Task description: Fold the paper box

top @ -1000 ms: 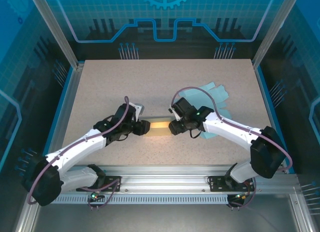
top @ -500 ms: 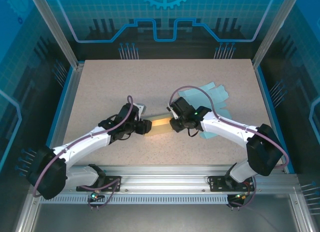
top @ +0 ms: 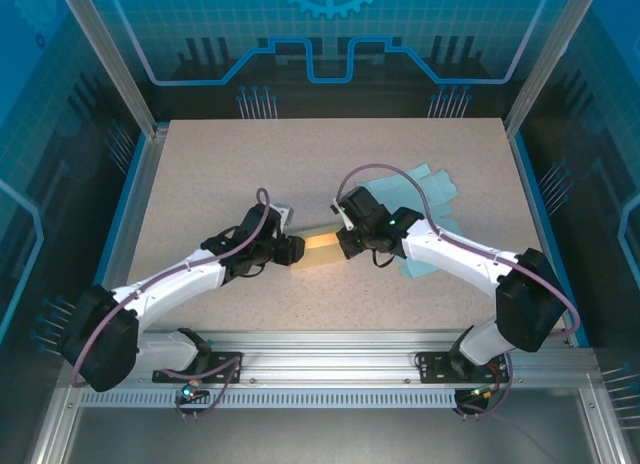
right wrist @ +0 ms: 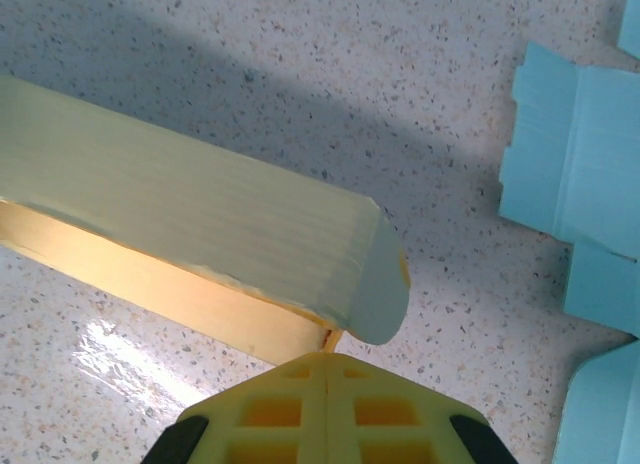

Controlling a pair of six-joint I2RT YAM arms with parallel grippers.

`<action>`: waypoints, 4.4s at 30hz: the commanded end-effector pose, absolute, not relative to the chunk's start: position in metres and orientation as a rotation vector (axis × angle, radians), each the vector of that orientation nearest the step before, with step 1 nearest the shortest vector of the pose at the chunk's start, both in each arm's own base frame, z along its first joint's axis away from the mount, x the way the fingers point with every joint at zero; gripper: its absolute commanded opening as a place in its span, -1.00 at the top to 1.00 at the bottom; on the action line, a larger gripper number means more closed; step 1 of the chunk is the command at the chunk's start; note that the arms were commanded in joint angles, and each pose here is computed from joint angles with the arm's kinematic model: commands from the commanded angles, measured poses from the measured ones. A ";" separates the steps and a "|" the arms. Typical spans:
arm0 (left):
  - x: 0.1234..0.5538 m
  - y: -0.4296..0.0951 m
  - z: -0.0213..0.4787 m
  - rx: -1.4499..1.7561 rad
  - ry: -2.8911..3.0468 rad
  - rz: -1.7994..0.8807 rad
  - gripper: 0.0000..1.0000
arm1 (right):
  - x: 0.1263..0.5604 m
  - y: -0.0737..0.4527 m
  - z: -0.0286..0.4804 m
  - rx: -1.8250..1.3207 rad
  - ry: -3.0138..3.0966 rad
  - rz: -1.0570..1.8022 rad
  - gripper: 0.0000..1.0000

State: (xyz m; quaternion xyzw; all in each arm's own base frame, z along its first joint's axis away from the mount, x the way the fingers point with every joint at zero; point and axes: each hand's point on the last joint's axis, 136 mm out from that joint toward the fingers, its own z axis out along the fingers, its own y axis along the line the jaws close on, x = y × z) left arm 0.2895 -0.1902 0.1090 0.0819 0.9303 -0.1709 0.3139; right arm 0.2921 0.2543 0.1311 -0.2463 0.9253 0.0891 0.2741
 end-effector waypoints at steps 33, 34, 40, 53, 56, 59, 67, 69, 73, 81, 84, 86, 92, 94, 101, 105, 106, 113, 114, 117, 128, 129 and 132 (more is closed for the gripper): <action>0.282 -0.167 0.077 0.141 2.651 -0.246 0.04 | 0.291 0.236 0.127 -0.706 2.249 0.534 0.23; 0.282 -0.167 0.078 0.138 2.650 -0.249 0.05 | 0.287 0.234 0.127 -0.703 2.243 0.545 0.20; 0.280 -0.165 0.075 0.141 2.662 -0.239 0.05 | 0.292 0.214 0.126 -0.612 2.250 0.548 -0.15; 0.279 -0.166 0.076 0.143 2.664 -0.244 0.06 | 0.304 0.224 0.118 -0.704 2.207 0.568 -0.14; 0.279 -0.166 0.075 0.147 2.667 -0.244 0.06 | 0.304 0.227 0.119 -0.725 2.193 0.587 -0.21; 0.279 -0.166 0.076 0.149 2.665 -0.245 0.06 | 0.306 0.229 0.117 -0.734 2.199 0.585 -0.26; 0.279 -0.166 0.077 0.154 2.665 -0.244 0.06 | 0.316 0.230 0.111 -0.729 2.223 0.556 -0.23; 0.279 -0.167 0.077 0.157 2.665 -0.246 0.06 | 0.319 0.231 0.113 -0.724 2.215 0.551 -0.21; 0.279 -0.167 0.077 0.157 2.664 -0.251 0.06 | 0.324 0.235 0.116 -0.730 2.201 0.558 -0.09; 0.277 -0.167 0.076 0.159 2.668 -0.252 0.07 | 0.328 0.241 0.121 -0.749 2.187 0.577 0.11; 0.277 -0.166 0.076 0.157 2.669 -0.247 0.07 | 0.331 0.238 0.122 -0.743 2.185 0.542 0.11; 0.277 -0.166 0.076 0.158 2.668 -0.245 0.07 | 0.334 0.236 0.123 -0.741 2.183 0.521 0.11; 0.278 -0.167 0.078 0.158 2.663 -0.252 0.14 | 0.335 0.239 0.122 -0.758 2.182 0.527 0.12; 0.279 -0.167 0.078 0.157 2.661 -0.251 0.14 | 0.335 0.240 0.120 -0.760 2.183 0.535 0.14; 0.279 -0.167 0.077 0.156 2.661 -0.253 0.14 | 0.332 0.243 0.120 -0.772 2.185 0.562 0.44; 0.279 -0.169 0.077 0.158 2.663 -0.258 0.15 | 0.328 0.251 0.132 -0.791 2.170 0.606 0.74; 0.279 -0.168 0.077 0.154 2.662 -0.260 0.15 | 0.326 0.253 0.134 -0.800 2.170 0.611 0.79; 0.279 -0.168 0.076 0.152 2.668 -0.261 0.15 | 0.319 0.256 0.149 -0.808 2.184 0.599 1.00; 0.279 -0.169 0.076 0.150 2.668 -0.264 0.15 | 0.318 0.255 0.150 -0.805 2.189 0.596 1.00; 0.279 -0.169 0.076 0.150 2.669 -0.265 0.15 | 0.315 0.253 0.152 -0.790 2.215 0.595 1.00; 0.280 -0.171 0.075 0.142 2.670 -0.276 0.21 | 0.300 0.268 0.153 -0.710 2.309 0.736 1.00; 0.281 -0.172 0.075 0.143 2.669 -0.276 0.22 | 0.299 0.272 0.153 -0.715 2.308 0.747 1.00; 0.281 -0.172 0.075 0.139 2.669 -0.277 0.23 | 0.297 0.279 0.150 -0.721 2.321 0.747 1.00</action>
